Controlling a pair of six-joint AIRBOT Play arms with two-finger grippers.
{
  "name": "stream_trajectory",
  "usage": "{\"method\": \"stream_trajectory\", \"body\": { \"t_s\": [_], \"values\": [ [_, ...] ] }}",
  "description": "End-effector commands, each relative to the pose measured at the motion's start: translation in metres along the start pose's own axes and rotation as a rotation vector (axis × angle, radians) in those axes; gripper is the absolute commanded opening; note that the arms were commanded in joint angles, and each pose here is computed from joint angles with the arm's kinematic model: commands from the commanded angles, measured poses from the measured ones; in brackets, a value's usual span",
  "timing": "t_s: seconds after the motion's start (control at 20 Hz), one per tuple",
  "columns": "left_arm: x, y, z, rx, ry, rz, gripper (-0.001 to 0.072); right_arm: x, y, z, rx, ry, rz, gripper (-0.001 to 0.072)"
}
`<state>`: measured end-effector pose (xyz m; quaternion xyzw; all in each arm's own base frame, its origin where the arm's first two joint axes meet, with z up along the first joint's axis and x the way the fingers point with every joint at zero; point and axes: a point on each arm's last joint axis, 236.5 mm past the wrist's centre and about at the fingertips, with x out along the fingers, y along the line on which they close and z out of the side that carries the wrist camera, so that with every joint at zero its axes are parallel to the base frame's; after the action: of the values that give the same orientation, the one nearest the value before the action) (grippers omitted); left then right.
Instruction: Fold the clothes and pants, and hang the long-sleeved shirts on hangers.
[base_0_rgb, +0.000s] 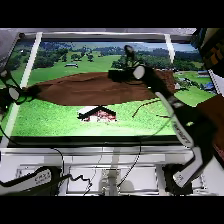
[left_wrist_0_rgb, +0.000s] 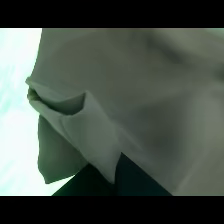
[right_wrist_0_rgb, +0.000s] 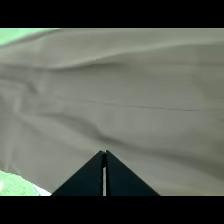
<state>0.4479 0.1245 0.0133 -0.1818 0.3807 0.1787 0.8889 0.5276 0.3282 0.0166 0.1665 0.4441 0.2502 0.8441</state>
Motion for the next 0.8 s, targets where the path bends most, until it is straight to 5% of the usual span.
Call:
{"method": "stream_trajectory", "body": {
  "t_s": [0.0, 0.4, 0.75],
  "values": [
    [-0.041, -0.023, 0.073, -0.002, -0.303, -0.092, 0.0014, 0.055, 0.030, -0.021, 0.016, 0.080, 0.060, 0.0028],
    [-0.119, -0.111, 0.092, 0.067, -0.463, -0.298, 0.0014, 0.135, 0.107, -0.074, 0.204, 0.042, 0.231, 0.0027],
    [-0.147, -0.215, 0.060, 0.180, -0.499, -0.517, 0.0014, 0.142, 0.178, -0.127, 0.140, 0.074, 0.301, 0.0027]
  ]
}}
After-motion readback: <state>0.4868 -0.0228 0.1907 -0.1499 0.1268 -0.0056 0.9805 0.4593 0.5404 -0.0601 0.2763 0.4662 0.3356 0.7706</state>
